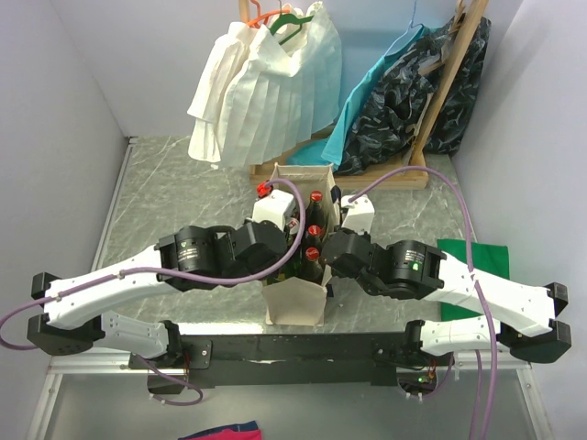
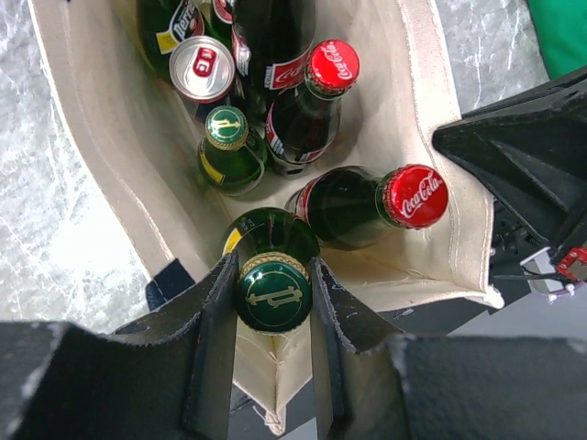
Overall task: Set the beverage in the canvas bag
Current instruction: Place the drink in the canvas bag.
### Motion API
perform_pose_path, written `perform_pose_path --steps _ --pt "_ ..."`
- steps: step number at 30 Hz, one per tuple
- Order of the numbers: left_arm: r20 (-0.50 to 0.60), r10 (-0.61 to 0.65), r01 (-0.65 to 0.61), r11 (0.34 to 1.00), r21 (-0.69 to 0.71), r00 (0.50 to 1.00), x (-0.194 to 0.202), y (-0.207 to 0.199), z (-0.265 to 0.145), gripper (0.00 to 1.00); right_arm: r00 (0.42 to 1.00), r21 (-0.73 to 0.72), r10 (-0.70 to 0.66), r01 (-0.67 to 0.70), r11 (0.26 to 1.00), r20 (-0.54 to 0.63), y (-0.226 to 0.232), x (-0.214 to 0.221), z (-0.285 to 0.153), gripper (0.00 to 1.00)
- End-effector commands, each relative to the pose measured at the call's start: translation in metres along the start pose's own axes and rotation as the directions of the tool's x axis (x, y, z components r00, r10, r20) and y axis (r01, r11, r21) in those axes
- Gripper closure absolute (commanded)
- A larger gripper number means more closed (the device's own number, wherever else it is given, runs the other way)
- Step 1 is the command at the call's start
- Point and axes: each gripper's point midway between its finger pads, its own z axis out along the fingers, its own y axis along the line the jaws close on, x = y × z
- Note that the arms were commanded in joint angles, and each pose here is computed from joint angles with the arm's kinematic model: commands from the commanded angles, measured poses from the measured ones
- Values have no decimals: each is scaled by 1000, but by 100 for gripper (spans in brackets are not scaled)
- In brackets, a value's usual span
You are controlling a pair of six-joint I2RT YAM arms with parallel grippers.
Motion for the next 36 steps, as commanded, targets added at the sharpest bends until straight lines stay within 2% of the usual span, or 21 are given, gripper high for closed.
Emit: perform_pose_path --steps 1,36 --pt "111 -121 115 991 62 986 -27 -11 -11 99 996 0 46 -46 999 74 -1 -19 -3 100" --pt "44 -129 128 991 26 991 8 -10 13 99 996 -7 56 -56 998 65 -1 -17 -1 100"
